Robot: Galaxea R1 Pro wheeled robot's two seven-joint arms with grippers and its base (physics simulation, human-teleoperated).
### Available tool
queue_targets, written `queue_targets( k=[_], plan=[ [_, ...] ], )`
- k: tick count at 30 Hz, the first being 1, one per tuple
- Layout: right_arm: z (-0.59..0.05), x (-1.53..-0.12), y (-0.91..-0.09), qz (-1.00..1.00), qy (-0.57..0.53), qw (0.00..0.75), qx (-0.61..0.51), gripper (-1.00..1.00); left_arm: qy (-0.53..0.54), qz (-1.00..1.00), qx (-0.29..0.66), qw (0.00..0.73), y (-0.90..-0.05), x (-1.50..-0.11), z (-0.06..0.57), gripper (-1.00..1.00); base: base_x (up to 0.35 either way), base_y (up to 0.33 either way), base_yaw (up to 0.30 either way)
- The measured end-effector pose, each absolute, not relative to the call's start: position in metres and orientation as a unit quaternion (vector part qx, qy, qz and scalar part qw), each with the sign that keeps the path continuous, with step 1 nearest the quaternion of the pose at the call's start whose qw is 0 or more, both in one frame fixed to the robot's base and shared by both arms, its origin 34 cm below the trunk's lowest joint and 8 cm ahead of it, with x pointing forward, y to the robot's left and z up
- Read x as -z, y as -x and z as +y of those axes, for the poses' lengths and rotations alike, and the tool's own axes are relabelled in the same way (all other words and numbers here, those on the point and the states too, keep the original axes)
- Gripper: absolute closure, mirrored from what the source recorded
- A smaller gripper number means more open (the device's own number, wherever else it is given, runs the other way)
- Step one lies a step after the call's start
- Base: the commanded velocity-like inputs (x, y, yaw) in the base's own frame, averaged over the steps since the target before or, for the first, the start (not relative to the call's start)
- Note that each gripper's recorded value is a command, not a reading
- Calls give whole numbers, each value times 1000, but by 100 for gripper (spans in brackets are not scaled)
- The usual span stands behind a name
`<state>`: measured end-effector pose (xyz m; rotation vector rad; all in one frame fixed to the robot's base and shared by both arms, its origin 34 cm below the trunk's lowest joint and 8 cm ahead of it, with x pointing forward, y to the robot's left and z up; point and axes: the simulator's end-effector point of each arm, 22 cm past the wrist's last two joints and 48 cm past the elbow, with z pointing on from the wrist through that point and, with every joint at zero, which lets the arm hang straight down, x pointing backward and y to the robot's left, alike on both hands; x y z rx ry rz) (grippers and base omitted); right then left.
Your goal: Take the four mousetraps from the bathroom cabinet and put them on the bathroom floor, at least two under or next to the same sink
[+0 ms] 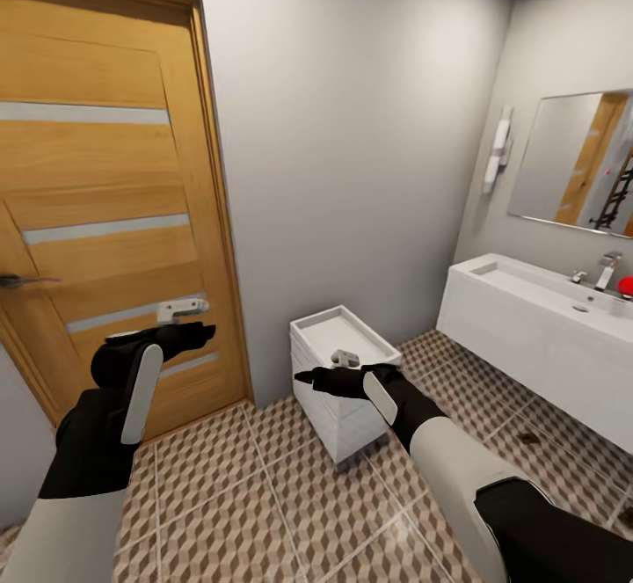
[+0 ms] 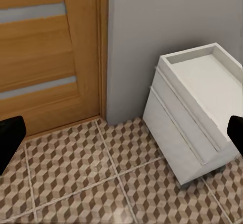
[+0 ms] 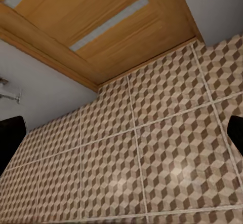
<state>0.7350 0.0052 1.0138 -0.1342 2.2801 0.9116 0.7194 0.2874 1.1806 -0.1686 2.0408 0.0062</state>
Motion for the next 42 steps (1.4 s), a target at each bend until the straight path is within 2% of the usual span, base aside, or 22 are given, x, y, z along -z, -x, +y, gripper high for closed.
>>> queue_targets(
  k=[14,42],
  plan=[
    [5,-1006,-735,876,50,329,-349,-100,70,855,-3,514,-722,-1172,287,-100,0,87,238],
    [6,-990,-734,880,47,317,-350,-100,71,862,-4,503,-726,-1156,288,-100,0,20,239]
  ],
)
